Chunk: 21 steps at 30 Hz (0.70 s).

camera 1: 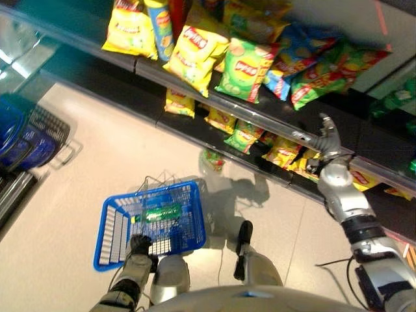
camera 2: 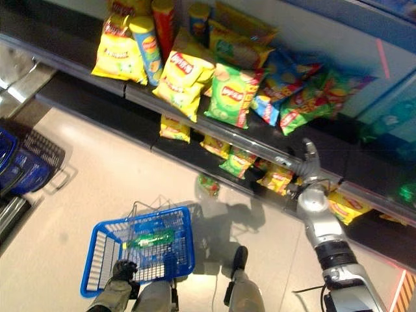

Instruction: Pick up the snacks into the basket

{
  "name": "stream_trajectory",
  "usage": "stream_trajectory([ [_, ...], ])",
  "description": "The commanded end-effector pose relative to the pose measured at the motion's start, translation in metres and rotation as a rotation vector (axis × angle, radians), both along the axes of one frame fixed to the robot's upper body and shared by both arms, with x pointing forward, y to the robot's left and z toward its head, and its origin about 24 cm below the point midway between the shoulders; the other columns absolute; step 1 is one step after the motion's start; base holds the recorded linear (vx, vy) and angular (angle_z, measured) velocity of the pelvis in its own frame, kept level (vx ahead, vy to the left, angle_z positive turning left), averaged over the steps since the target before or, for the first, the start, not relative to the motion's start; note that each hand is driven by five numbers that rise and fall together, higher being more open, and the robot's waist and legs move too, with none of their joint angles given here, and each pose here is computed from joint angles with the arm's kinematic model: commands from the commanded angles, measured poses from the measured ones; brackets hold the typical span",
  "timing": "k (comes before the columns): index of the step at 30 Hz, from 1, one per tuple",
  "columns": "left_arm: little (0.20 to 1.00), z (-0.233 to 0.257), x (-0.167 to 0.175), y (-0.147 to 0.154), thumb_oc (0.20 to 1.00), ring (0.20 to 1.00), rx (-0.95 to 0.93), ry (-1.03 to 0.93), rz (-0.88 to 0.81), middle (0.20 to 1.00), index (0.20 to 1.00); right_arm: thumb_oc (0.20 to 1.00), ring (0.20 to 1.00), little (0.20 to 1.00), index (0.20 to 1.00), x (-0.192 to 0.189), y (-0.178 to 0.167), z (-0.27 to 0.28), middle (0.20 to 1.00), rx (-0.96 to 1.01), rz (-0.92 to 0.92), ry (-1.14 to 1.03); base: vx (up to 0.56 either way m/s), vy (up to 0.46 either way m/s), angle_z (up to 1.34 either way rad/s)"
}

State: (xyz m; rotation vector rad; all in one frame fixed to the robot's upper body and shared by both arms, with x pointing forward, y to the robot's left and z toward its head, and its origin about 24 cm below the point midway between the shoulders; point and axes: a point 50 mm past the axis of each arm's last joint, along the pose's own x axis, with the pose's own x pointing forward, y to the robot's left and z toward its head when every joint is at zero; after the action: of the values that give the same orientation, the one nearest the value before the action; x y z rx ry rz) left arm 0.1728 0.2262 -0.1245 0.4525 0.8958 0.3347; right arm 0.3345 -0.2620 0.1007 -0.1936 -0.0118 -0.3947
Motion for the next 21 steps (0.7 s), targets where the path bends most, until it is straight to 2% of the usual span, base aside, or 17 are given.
stream_trajectory([
  [1,0.200,-0.008,-0.016,-0.005,0.200,0.200,-0.015,0.041,0.014,0.200,0.200,1.000,1.000,1.000,1.000,0.012,-0.004,0.039,1.000,-0.006,-0.033,-0.128,-0.04,-0.039,0.18],
  [11,0.200,0.007,0.013,-0.026,0.200,0.200,-0.047,-0.087,-0.077,0.200,0.200,1.000,1.000,1.000,1.000,0.018,-0.035,0.047,1.000,0.113,-0.165,-0.147,-0.02,-0.009,0.11],
  [21,0.200,0.013,0.025,-0.038,0.200,0.200,-0.091,-0.141,-0.109,0.200,0.200,1.000,1.000,1.000,1.000,0.025,-0.051,0.069,1.000,0.262,-0.205,-0.230,-0.01,0.014,0.00],
])
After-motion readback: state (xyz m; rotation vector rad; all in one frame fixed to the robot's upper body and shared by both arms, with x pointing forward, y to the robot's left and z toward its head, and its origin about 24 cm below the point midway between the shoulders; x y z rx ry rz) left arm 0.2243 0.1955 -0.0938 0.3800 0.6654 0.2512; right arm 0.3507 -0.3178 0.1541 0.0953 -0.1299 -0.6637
